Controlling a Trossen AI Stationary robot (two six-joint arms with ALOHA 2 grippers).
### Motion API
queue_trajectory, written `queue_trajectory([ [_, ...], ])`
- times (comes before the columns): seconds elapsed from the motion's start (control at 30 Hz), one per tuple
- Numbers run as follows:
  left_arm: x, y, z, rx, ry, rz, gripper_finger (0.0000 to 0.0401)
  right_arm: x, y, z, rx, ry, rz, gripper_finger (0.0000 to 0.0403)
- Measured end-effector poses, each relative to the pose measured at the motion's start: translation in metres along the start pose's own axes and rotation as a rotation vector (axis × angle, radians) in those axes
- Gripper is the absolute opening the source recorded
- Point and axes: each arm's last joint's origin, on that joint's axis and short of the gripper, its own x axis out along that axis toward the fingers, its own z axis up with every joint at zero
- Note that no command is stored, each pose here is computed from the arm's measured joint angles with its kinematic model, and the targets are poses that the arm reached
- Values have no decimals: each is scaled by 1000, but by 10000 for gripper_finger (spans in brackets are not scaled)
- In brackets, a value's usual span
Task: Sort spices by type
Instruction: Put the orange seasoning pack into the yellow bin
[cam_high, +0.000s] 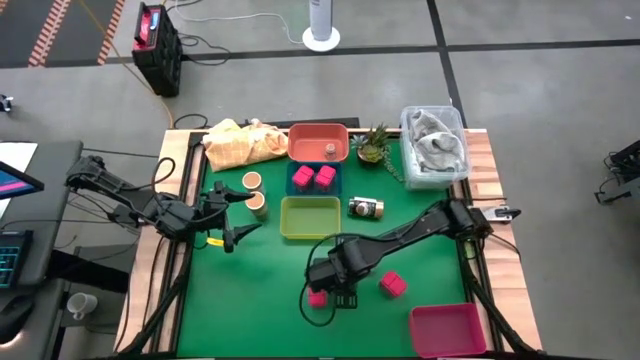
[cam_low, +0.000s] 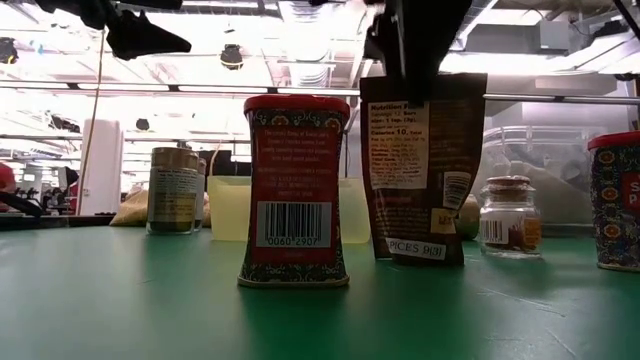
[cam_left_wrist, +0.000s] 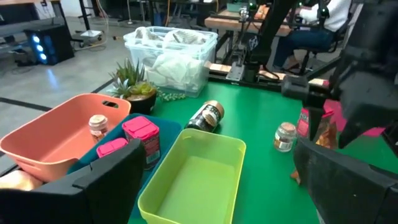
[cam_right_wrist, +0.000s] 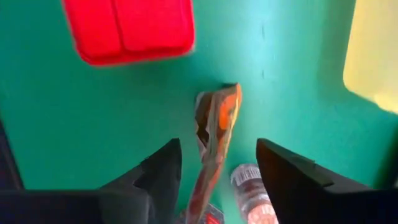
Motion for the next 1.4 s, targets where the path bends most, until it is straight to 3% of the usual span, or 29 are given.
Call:
queue_trajectory([
  [0.17,0,0,0,-11,-2,0,389,13,-6,1,-20,70,-25,180],
  [0.4,0,0,0,-24,-3,-4,389,5,-14,0,-38,91,-33,35],
  [0.47,0,0,0,-24,-3,-4,389,-6,-17,1,-53,93,-38,16],
  [0.67,0,-1,0,-31,-2,-4,389,-43,-30,6,-107,4,-115,25],
  [0.87,2,-3,-2,-45,8,-2,389,-72,-55,23,-225,-177,-333,14],
  [1.2,15,-13,-9,-36,44,7,389,-62,-117,61,-330,-287,-395,17],
  [1.4,18,-17,-15,-42,72,7,389,-46,-142,70,-351,-242,-415,29],
])
